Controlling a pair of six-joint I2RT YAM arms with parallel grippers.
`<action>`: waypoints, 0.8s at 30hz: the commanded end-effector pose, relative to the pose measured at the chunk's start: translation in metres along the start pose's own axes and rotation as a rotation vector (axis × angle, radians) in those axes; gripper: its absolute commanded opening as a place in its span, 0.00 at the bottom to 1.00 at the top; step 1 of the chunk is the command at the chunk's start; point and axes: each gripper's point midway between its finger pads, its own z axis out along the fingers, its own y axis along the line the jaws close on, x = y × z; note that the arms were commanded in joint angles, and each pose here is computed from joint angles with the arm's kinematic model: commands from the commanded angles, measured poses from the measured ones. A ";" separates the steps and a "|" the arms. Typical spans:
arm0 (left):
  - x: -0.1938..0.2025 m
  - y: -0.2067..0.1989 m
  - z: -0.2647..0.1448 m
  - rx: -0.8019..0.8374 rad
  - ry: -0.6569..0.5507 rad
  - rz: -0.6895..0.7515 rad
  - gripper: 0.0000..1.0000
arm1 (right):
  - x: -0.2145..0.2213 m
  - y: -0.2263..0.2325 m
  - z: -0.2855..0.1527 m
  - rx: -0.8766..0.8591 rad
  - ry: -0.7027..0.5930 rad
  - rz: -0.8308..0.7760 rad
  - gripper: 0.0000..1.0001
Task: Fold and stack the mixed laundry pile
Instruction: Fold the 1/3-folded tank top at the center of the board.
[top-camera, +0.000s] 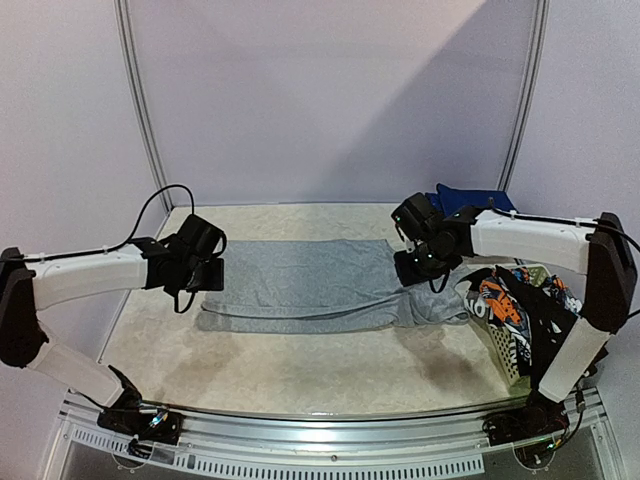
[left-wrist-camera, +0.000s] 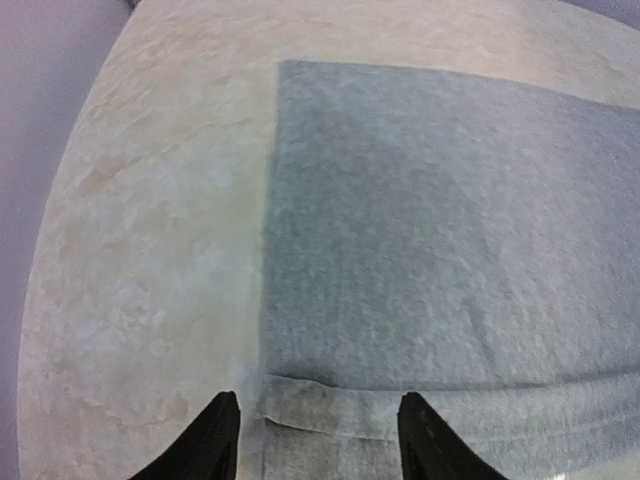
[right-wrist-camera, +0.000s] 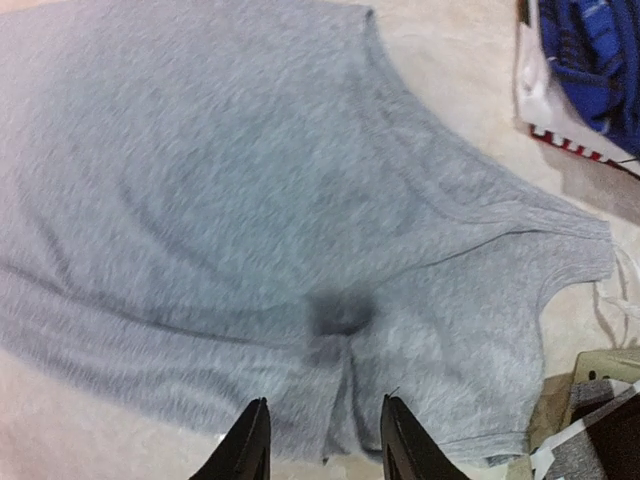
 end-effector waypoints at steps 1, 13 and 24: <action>0.028 -0.045 -0.015 0.235 0.008 0.123 0.49 | 0.032 0.053 0.003 -0.242 0.029 -0.075 0.34; 0.083 -0.094 -0.022 0.463 0.088 0.221 0.31 | 0.063 0.123 0.038 -0.413 0.129 -0.130 0.17; 0.090 -0.127 -0.024 0.518 0.095 0.274 0.28 | 0.059 0.132 0.061 -0.384 0.145 -0.136 0.14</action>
